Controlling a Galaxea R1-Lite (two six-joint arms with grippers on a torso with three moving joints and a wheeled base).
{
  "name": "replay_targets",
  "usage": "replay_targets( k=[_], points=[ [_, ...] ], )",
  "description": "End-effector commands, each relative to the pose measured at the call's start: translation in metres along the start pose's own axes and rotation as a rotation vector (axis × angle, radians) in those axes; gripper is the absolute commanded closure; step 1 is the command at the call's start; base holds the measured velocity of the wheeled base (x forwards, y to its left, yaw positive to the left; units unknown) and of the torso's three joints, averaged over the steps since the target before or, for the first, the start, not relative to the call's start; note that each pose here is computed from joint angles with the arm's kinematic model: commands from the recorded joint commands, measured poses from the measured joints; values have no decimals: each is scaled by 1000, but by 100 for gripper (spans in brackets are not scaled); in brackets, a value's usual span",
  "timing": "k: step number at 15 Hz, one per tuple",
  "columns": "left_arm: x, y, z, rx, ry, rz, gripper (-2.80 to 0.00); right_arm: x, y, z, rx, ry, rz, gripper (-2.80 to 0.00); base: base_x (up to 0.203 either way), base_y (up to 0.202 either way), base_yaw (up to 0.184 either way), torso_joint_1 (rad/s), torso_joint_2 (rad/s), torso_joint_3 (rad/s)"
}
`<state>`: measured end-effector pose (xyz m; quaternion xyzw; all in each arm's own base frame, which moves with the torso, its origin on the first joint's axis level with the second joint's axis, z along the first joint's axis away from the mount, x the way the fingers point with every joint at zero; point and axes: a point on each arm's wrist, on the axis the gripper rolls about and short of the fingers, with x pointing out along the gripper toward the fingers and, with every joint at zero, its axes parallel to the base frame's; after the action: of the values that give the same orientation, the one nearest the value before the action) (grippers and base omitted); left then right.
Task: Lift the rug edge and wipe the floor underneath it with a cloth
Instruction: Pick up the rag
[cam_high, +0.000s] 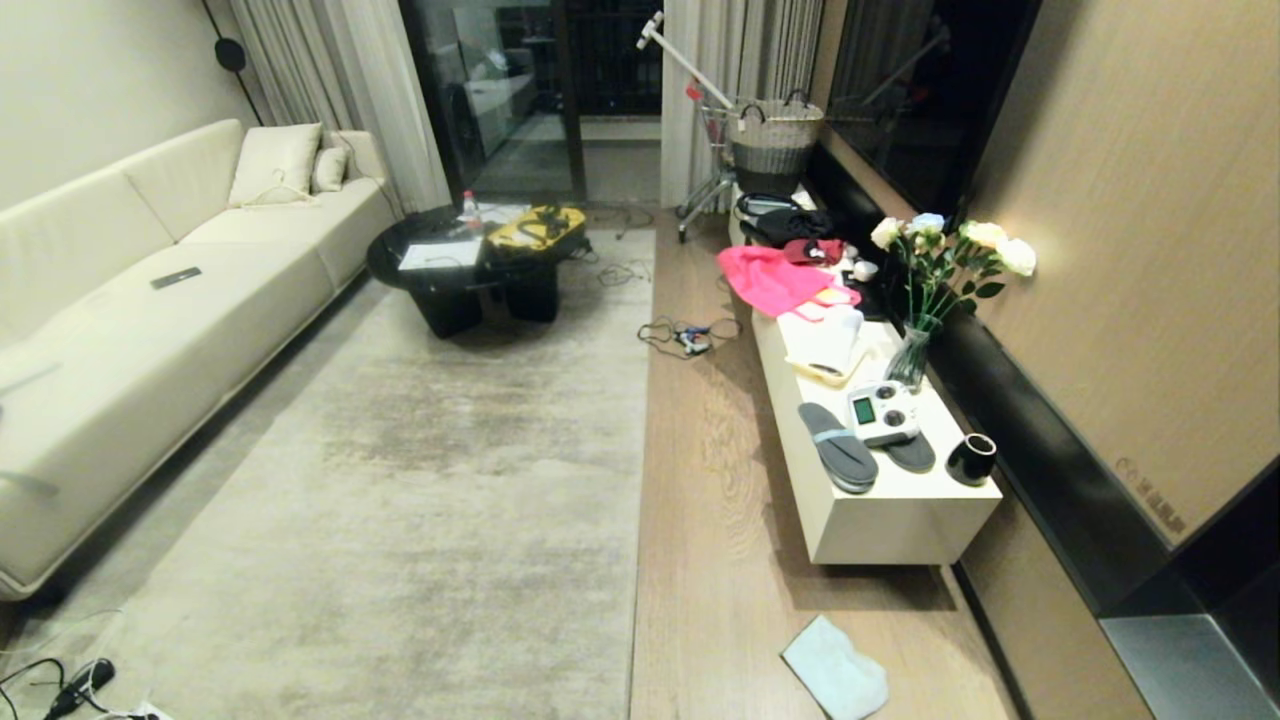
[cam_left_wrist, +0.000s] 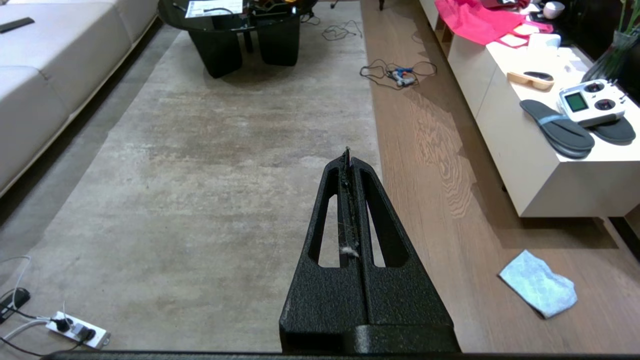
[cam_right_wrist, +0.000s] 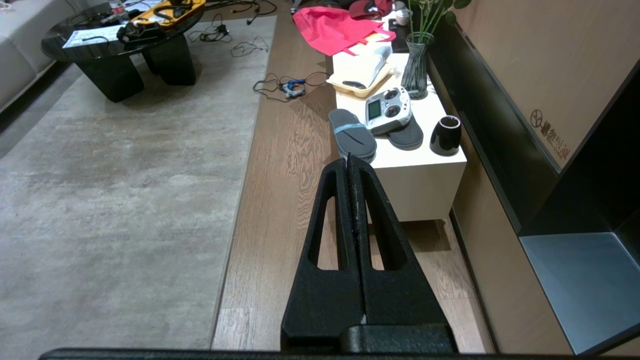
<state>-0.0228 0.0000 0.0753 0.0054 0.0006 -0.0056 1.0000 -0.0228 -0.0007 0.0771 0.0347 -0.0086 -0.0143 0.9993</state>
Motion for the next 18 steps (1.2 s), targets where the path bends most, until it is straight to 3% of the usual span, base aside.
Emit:
replay_targets(
  k=[1, 18],
  points=[
    [0, 0, 0, 0, 0, 1, 0, 0, 0, 0, 1, 0, 0, 0, 0, 0, 0, -132, 313, 173],
    [0, 0, 0, 0, 0, -1, 0, 0, 0, 0, 1, -1, -1, 0, 0, 0, 0, -135, 337, 199]
  ],
)
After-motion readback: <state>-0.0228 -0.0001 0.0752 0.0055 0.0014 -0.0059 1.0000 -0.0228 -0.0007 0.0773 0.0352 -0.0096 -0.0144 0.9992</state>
